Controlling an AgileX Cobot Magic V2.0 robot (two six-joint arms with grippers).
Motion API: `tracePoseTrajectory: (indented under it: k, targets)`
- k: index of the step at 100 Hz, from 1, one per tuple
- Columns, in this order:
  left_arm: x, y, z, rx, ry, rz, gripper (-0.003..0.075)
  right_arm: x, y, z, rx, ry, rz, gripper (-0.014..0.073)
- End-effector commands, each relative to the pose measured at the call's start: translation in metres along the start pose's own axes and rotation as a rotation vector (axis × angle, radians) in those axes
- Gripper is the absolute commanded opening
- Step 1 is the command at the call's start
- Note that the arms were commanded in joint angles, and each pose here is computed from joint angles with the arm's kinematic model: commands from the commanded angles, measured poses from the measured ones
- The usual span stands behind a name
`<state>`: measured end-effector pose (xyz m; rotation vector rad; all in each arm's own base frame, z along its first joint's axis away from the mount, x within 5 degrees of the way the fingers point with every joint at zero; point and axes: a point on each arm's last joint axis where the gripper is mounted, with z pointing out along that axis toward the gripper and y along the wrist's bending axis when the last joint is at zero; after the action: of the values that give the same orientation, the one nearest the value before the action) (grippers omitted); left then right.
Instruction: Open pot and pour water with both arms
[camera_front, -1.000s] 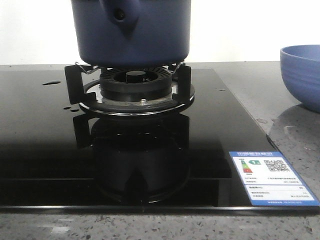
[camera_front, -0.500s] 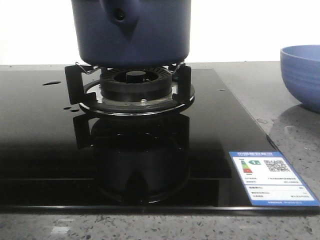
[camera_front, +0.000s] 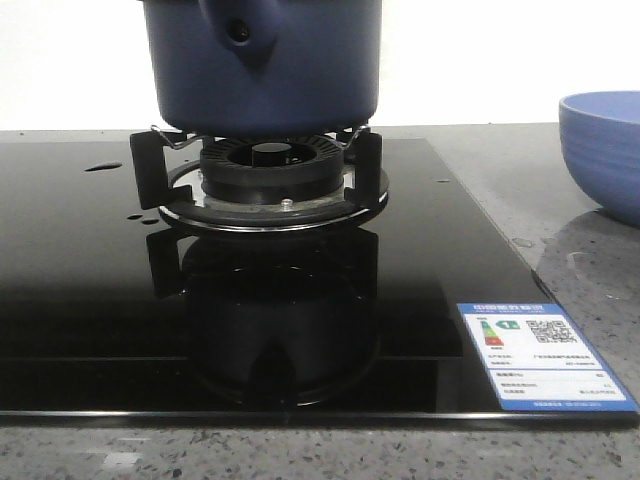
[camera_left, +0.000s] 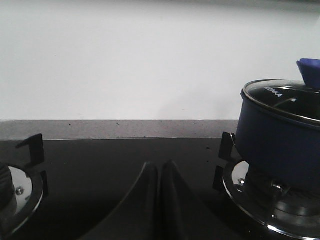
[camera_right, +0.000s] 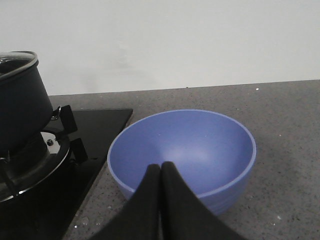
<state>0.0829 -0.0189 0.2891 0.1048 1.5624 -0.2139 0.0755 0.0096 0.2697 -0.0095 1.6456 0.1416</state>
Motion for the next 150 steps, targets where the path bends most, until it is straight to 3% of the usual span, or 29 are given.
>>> tracePoseTrajectory:
  k: [1,19,87,102,117,129,150]
  targets:
    - [-0.005,-0.002,-0.005,0.011,-0.053,-0.063,-0.0019,-0.011,-0.003,-0.002,0.034,-0.07,-0.001,-0.0067]
    - [-0.004,-0.008,-0.008,0.071,-0.064,-0.102,-0.0019,-0.011,-0.003,-0.002,0.035,-0.072,-0.001,-0.0067]
    - [-0.004,-0.008,-0.008,0.065,-0.064,-0.102,-0.0019,-0.011,-0.003,-0.002,0.035,-0.072,-0.001,-0.0067]
    - [-0.001,-0.004,-0.008,0.022,-0.045,-0.103,-0.0019,-0.011,-0.003,-0.002,0.035,-0.072,-0.001,-0.0067]
    - [0.008,0.011,-0.008,-0.14,0.038,-0.127,-0.0019,-0.011,-0.003,-0.002,0.035,-0.072,-0.001,-0.0067]
    - [0.02,0.021,-0.011,-0.245,0.02,-0.161,-0.0019,-0.011,-0.003,-0.002,0.035,-0.072,-0.001,-0.0067]
    - [0.059,0.02,-0.022,-0.212,-0.06,-0.088,-0.0019,-0.011,-0.003,-0.002,0.035,-0.072,-0.001,-0.0067]
